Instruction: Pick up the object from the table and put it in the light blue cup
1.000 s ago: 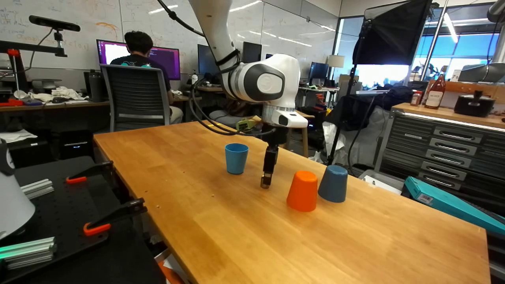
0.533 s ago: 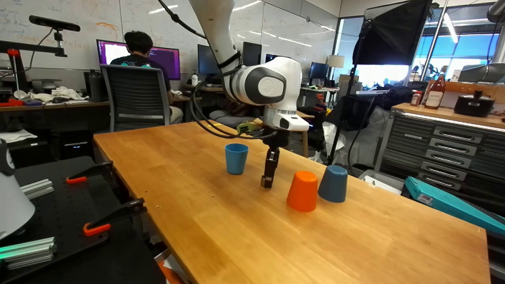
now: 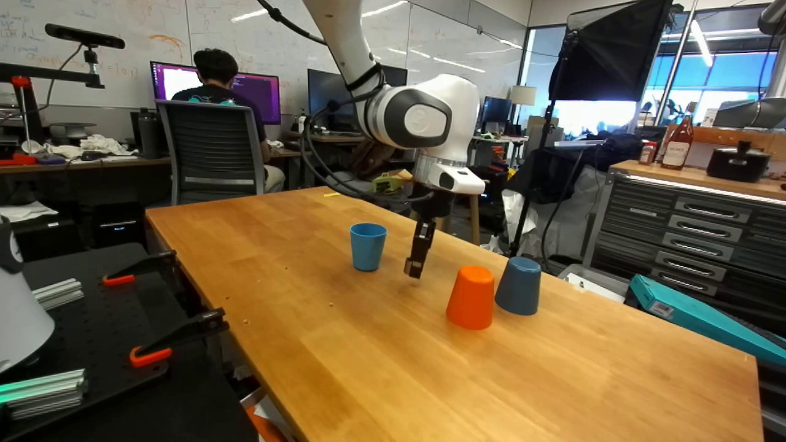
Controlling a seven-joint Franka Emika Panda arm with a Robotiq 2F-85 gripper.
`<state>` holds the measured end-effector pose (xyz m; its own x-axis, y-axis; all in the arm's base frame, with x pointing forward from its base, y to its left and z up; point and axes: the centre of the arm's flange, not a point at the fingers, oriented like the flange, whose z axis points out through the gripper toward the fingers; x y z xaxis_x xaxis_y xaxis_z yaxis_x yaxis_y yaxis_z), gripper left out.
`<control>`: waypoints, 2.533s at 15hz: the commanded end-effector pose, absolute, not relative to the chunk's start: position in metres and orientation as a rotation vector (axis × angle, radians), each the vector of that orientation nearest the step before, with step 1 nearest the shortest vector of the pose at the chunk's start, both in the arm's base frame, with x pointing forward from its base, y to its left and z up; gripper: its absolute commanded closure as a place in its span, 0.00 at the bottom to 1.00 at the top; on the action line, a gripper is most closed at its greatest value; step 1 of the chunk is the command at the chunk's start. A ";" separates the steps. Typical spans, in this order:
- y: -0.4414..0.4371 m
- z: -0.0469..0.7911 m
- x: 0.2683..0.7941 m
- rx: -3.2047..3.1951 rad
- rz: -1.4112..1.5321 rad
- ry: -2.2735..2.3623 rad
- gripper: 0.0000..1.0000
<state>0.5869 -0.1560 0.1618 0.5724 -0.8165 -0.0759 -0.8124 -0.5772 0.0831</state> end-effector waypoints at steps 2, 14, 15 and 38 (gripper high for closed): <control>-0.143 0.251 0.586 2.888 -0.153 -1.353 0.92; -0.084 0.261 0.574 3.009 -0.297 -1.187 0.92; -0.081 0.255 0.573 3.006 -0.312 -1.182 0.92; -0.078 0.246 0.576 3.011 -0.323 -1.138 0.94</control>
<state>0.5789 -0.0794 0.2147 0.7149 -0.6592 -0.2334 -0.6732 -0.7390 0.0253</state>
